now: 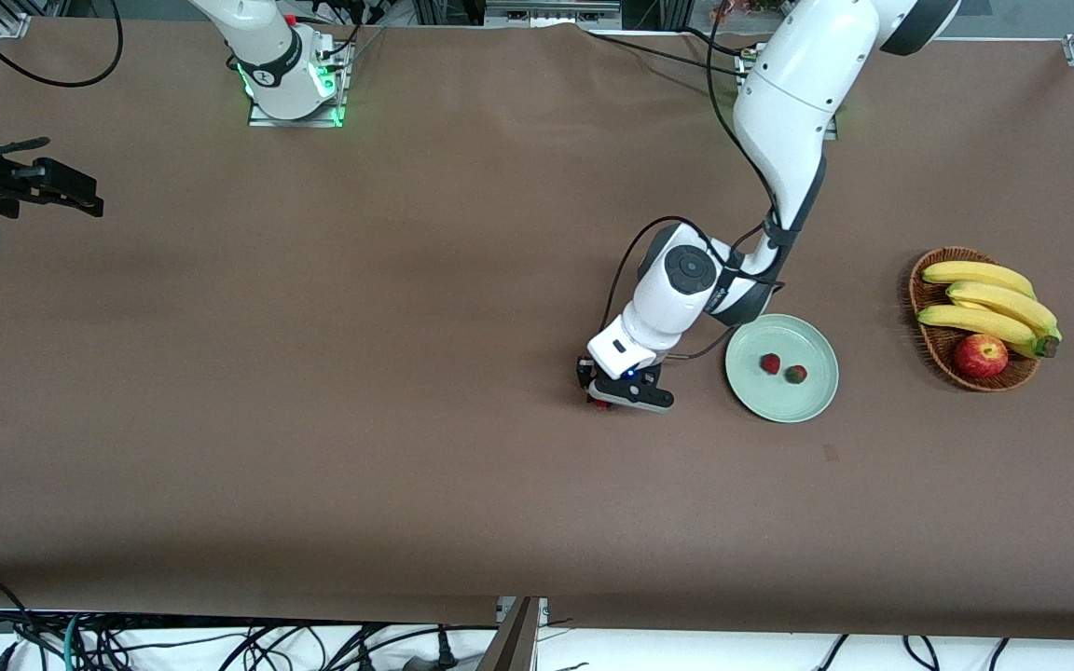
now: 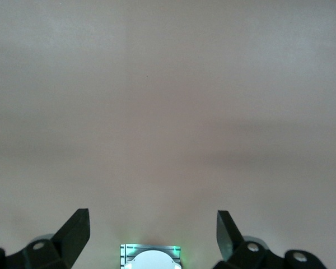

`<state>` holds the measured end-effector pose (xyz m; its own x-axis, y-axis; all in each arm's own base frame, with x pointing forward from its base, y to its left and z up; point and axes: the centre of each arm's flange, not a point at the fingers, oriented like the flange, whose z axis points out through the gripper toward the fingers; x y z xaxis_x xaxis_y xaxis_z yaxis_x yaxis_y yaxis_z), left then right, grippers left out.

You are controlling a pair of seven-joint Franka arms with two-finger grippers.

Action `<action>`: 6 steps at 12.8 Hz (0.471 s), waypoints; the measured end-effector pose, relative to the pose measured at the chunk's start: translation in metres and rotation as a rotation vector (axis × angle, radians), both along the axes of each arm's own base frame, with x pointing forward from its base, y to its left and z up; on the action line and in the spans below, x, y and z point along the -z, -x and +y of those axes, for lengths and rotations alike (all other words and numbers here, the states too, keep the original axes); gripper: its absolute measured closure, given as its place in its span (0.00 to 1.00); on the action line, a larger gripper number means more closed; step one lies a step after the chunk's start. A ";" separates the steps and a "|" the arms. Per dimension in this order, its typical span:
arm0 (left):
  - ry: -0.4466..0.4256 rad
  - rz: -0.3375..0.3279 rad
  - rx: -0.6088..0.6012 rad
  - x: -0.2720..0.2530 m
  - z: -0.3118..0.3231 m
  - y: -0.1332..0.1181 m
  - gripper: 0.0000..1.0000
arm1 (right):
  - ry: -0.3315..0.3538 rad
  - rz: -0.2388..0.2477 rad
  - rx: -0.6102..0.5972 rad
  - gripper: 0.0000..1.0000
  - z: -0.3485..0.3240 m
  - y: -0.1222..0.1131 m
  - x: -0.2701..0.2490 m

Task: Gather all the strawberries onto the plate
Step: 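Lower the strawberry onto the plate and open the left gripper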

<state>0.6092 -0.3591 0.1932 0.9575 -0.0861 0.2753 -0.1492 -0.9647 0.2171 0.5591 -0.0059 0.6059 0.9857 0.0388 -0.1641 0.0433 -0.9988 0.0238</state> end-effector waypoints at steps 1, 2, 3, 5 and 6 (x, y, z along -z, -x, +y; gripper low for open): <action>-0.018 0.025 0.006 -0.018 0.010 -0.007 0.68 | 0.000 0.000 0.000 0.00 0.000 0.000 0.000; -0.044 0.054 0.027 -0.039 0.026 -0.015 0.68 | 0.000 0.000 0.000 0.00 0.000 0.000 0.000; -0.070 0.081 0.055 -0.061 0.044 -0.022 0.68 | 0.000 0.000 0.000 0.00 0.000 0.000 0.000; -0.121 0.143 0.122 -0.099 0.089 -0.031 0.68 | 0.000 0.000 0.003 0.00 -0.001 0.000 0.000; -0.149 0.174 0.171 -0.110 0.115 -0.034 0.68 | 0.000 0.000 0.003 0.00 -0.001 0.000 0.000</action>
